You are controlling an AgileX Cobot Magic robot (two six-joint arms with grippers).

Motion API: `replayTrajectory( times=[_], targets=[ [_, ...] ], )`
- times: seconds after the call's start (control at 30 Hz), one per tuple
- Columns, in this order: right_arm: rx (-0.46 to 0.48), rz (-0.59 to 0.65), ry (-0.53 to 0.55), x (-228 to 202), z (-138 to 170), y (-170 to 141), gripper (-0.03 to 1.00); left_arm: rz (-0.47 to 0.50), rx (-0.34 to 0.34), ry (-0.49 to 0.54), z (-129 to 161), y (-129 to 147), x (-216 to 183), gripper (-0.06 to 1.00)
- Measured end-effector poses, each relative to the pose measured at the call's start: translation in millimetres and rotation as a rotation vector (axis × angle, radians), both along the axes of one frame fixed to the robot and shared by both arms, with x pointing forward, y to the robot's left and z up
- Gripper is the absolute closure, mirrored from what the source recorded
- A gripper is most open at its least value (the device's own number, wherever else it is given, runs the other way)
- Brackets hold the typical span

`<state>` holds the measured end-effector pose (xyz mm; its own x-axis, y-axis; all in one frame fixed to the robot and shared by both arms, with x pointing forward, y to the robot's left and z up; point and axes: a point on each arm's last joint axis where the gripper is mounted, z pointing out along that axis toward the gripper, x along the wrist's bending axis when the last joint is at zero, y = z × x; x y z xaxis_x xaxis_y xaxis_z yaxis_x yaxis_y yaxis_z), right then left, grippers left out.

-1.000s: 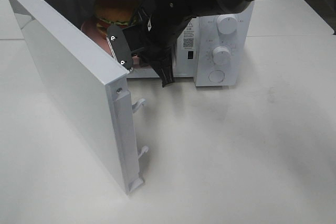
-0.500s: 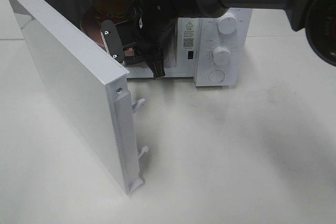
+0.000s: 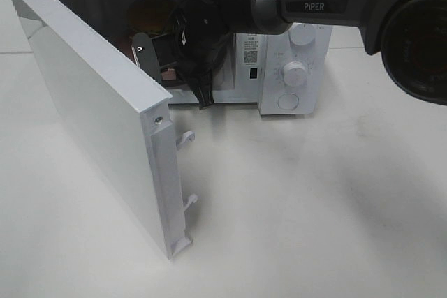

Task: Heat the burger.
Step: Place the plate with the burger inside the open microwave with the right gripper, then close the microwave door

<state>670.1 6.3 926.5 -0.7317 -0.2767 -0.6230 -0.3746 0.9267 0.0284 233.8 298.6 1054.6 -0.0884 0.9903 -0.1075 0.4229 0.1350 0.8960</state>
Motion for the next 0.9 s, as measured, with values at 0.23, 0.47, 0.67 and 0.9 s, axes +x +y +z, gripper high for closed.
replayTrajectory(
  times=[0.23,0.47,0.67,0.9],
  targets=[
    [0.019,-0.023,0.002,0.4,4.4,0.1,0.53,0.0,0.0,0.0,0.0,0.0,0.0,-0.03],
    [0.055,-0.043,0.034,-6.1,6.2,-1.8,0.36,0.0,0.0,0.0,0.0,0.0,0.0,-0.03],
    [0.094,-0.037,0.046,-23.7,2.5,-11.1,0.26,0.0,0.0,0.0,0.0,0.0,0.0,-0.03],
    [0.141,-0.041,0.028,-33.8,7.3,-16.6,0.19,0.0,0.0,0.0,0.0,0.0,0.0,-0.03]
  ],
)
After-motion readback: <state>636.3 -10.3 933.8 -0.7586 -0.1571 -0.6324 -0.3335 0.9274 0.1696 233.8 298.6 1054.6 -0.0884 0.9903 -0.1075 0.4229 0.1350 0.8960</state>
